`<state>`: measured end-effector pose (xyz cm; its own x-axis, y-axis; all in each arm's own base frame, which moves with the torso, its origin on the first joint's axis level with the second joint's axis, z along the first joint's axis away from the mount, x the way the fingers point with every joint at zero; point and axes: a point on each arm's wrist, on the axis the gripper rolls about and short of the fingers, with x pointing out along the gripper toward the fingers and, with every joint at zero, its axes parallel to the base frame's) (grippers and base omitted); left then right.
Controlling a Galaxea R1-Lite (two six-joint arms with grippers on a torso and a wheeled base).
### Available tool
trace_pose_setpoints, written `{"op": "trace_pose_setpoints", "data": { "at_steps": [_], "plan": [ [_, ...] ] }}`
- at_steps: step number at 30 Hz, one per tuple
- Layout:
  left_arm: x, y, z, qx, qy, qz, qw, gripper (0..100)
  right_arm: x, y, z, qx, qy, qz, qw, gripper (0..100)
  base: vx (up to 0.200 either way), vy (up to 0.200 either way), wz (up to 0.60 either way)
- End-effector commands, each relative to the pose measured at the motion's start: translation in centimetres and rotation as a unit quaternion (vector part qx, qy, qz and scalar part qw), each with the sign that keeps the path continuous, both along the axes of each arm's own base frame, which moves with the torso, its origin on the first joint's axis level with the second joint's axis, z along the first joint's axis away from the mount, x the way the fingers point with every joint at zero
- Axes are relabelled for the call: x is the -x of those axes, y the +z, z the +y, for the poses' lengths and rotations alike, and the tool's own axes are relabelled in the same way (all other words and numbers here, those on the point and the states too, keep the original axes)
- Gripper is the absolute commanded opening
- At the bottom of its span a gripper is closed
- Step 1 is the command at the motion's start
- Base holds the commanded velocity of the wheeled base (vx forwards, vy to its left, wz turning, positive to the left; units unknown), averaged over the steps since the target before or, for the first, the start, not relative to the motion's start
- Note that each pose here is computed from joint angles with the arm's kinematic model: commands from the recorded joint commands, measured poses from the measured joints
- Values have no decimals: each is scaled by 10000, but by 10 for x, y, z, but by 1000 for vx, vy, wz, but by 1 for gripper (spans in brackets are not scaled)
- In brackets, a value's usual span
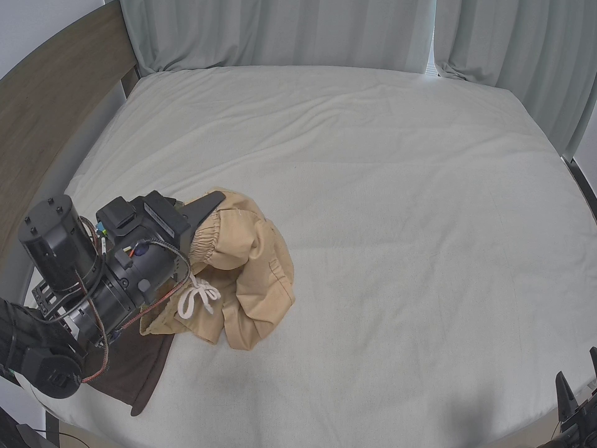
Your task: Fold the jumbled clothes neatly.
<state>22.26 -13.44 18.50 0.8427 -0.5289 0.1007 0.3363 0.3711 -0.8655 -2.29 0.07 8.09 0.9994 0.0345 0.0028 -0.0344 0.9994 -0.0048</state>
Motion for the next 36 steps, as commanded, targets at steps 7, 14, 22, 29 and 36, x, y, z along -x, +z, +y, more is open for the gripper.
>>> {"op": "trace_pose_setpoints", "data": {
  "at_steps": [7,14,22,29,36],
  "plan": [
    [6,7,-8,124,-150,-86,9998,0,0,-5,0,0,12,22,10000,100,0,0,0],
    [9,24,-29,609,-141,-219,9978,0,0,-5,0,0,4,22,10000,100,0,0,0],
    [16,30,-48,709,-494,-253,9959,0,0,-5,0,0,12,22,10000,100,0,0,0],
    [22,36,-59,984,-761,-183,9921,0,0,-5,0,0,12,22,10000,100,0,0,0],
    [24,36,-78,1038,-1036,-147,9891,0,0,-5,0,0,12,22,10000,100,0,0,0]
  ]
}}
